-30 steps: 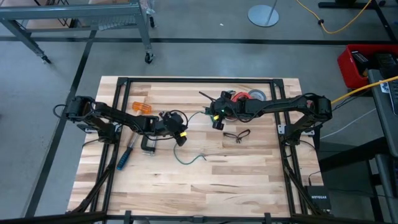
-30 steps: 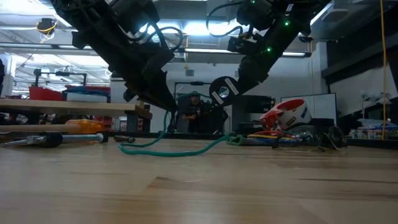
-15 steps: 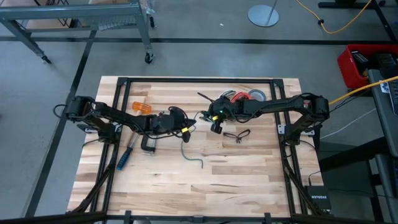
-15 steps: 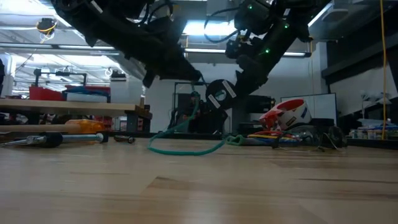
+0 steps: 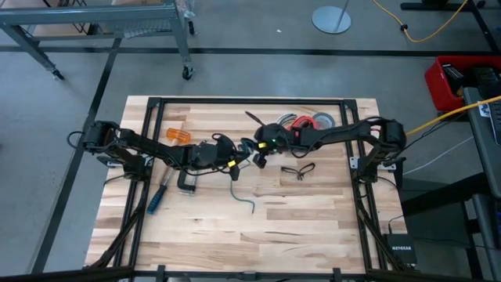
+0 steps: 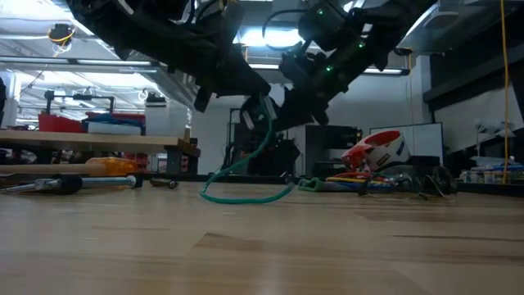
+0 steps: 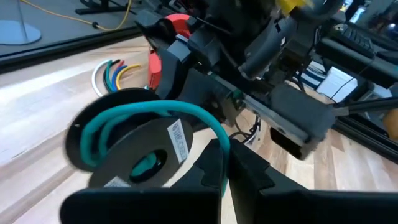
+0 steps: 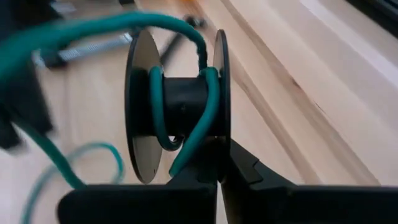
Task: Coil cords
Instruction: Coil the green wire to the spool
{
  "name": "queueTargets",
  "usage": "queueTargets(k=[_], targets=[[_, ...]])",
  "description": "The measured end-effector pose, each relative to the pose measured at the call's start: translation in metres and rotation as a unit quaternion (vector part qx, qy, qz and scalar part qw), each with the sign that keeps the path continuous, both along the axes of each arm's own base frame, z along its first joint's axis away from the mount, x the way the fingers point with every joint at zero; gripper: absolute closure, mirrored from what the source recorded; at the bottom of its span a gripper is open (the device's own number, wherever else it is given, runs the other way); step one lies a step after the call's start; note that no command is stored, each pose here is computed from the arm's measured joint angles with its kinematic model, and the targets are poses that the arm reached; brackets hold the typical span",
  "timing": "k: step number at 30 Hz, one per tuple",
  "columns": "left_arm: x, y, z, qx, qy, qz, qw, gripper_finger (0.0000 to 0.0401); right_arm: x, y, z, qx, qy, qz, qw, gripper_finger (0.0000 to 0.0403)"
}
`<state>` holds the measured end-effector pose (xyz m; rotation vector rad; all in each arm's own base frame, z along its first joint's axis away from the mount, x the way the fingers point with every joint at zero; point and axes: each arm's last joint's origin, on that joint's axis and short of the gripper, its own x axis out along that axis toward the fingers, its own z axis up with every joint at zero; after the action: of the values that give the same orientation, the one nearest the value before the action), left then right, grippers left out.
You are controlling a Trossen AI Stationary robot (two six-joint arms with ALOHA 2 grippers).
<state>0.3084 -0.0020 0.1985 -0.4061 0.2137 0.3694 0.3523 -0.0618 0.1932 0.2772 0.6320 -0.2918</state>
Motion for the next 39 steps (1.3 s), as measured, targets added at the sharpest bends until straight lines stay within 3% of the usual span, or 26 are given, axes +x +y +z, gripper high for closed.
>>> queueTargets(k=[16, 22, 32, 39], targets=[[0.004, -0.004, 0.006, -0.003, -0.009, -0.012, 1.0, 0.0401, 0.017, -0.001, 0.012, 0.059, -0.137, -0.013, 0.989, 0.04], [0.002, -0.005, 0.0, 0.0, 0.023, -0.014, 1.0, 0.0401, 0.019, -0.002, 0.018, 0.062, -0.173, -0.016, 0.983, 0.04], [-0.007, -0.013, -0.017, 0.034, 0.128, 0.01, 0.991, 0.0401, 0.002, -0.024, 0.039, 0.102, -0.177, 0.036, 0.978, 0.04], [-0.008, -0.018, -0.018, 0.071, 0.147, -0.017, 0.986, 0.0399, -0.017, -0.032, 0.041, 0.132, -0.112, 0.08, 0.982, 0.04]])
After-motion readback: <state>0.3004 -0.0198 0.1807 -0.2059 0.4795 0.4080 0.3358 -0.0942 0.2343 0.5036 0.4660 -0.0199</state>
